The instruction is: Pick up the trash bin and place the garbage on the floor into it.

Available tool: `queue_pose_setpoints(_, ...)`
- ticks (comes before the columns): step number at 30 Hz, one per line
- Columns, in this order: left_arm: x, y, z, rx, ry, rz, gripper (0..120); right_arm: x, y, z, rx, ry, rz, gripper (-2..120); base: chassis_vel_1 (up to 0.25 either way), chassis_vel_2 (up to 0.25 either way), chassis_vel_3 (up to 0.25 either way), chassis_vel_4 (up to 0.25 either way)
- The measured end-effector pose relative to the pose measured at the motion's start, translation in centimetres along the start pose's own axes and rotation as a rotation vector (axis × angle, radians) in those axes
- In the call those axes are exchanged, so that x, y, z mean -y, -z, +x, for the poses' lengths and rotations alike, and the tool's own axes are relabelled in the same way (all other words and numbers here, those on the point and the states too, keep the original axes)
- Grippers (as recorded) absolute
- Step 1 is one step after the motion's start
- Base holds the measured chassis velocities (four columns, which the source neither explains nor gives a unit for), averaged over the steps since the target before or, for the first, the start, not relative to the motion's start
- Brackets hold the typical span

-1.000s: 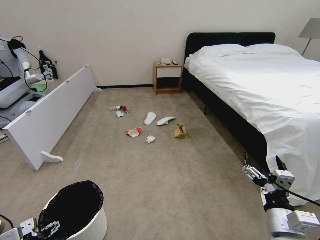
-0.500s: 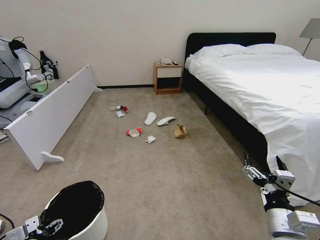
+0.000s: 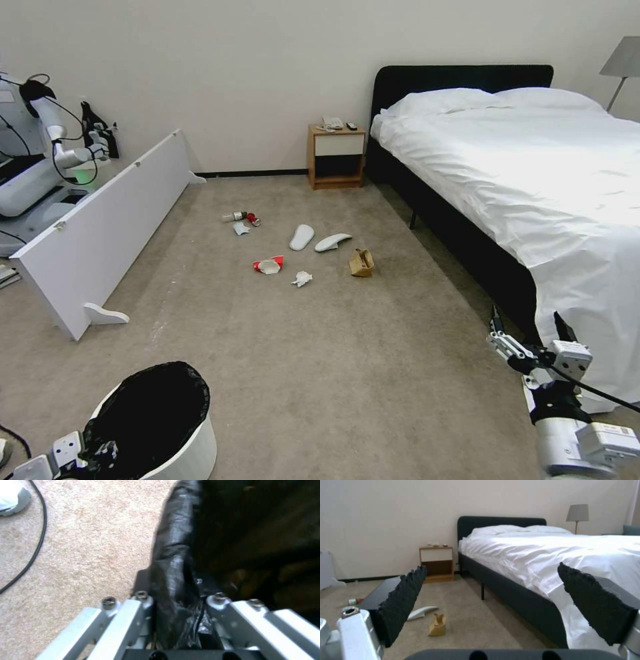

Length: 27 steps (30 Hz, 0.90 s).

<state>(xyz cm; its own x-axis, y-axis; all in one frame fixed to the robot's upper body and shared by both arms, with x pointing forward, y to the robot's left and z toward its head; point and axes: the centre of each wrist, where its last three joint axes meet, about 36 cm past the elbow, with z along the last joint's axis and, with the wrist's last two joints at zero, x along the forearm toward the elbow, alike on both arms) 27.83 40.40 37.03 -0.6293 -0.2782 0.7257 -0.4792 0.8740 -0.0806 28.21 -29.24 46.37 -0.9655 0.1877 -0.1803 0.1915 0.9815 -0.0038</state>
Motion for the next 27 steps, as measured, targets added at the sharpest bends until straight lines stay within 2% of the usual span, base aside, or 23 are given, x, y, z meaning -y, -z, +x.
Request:
queue_pose_setpoints(2, 0.0, -0.1, -0.3, -0.007, -0.005, 0.010, 10, 0.1, -0.1, 0.0, 0.000, -0.002, 0.005, 100, 0.000, 0.000, 0.000, 0.000)
queue_pose_setpoints(5, 0.0, -0.1, -0.3, -0.007, -0.010, 0.014, 8, 0.2, -0.1, 0.0, -0.001, -0.003, 0.009, 100, 0.000, 0.000, 0.000, 0.000)
queue_pose_setpoints(15, 0.3, 0.2, 0.2, 0.003, -0.032, 0.036, 5, 0.4, -0.8, 0.3, 0.011, -0.013, 0.067, 100, 0.000, 0.000, 0.000, 0.000)
queue_pose_setpoints(21, 0.9, 0.8, 2.0, 0.025, -0.065, 0.068, 3, 0.7, -1.1, 0.5, 0.025, -0.012, 0.082, 100, 0.000, 0.000, 0.000, 0.000)
queue_pose_setpoints(24, 1.2, 2.1, 3.9, 0.069, -0.081, 0.088, 2, 0.9, -1.1, 0.6, 0.035, -0.010, 0.084, 100, 0.000, 0.000, 0.000, 0.000)
queue_pose_setpoints(27, 1.2, 2.7, 4.6, 0.091, -0.082, 0.096, 2, 1.0, -1.1, 0.6, 0.040, -0.007, 0.083, 100, 0.000, 0.000, 0.000, 0.000)
